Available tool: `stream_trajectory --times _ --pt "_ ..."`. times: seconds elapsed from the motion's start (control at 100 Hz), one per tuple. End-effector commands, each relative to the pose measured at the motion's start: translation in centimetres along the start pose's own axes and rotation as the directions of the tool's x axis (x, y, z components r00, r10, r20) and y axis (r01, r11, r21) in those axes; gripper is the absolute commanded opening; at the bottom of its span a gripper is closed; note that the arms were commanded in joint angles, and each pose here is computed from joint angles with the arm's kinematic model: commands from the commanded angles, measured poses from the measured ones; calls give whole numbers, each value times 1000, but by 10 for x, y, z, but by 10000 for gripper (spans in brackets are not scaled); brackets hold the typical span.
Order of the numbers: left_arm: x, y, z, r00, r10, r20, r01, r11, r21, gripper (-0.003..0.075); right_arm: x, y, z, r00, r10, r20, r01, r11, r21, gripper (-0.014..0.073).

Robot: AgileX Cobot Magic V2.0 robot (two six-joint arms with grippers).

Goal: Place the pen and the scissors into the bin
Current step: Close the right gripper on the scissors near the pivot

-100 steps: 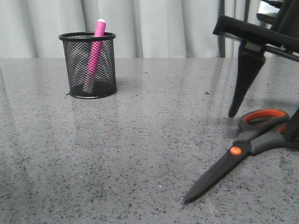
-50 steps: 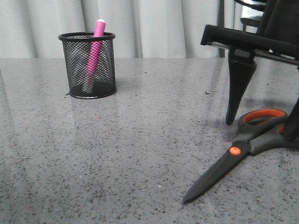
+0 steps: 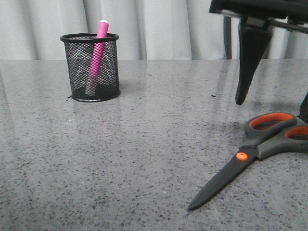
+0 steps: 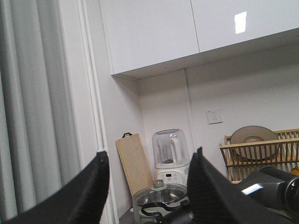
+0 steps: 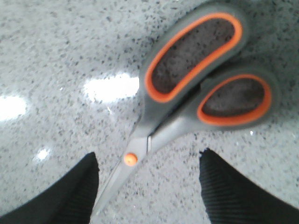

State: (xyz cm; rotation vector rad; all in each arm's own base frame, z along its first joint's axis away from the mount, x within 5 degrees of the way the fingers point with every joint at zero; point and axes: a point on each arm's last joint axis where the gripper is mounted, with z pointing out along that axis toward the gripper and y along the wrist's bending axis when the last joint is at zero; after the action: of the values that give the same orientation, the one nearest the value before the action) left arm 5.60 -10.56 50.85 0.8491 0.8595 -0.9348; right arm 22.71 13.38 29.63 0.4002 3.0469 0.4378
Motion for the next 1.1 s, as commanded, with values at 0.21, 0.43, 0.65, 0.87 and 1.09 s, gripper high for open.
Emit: stream_trajectory --times 0.21,0.43,0.65,0.87,1.09 --pt "-11 -6 0 998 -48 51 46 998 40 345 14 14 -6 1000 1 -20 -1 1000 -22 421" --pt "-12 -11 -2 998 -35 48 32 997 68 345 16 16 17 998 51 -43 -52 998 -26 421" --pt "-16 -16 -8 999 16 46 -20 997 77 345 0 12 30 995 103 10 -103 995 -5 421" --pt "-17 -20 -8 999 14 49 -19 994 107 345 -12 7 47 993 121 18 -122 991 64 421" --pt "-15 -20 -8 998 45 32 -48 993 107 345 -17 5 63 992 128 -14 -125 984 130 328"
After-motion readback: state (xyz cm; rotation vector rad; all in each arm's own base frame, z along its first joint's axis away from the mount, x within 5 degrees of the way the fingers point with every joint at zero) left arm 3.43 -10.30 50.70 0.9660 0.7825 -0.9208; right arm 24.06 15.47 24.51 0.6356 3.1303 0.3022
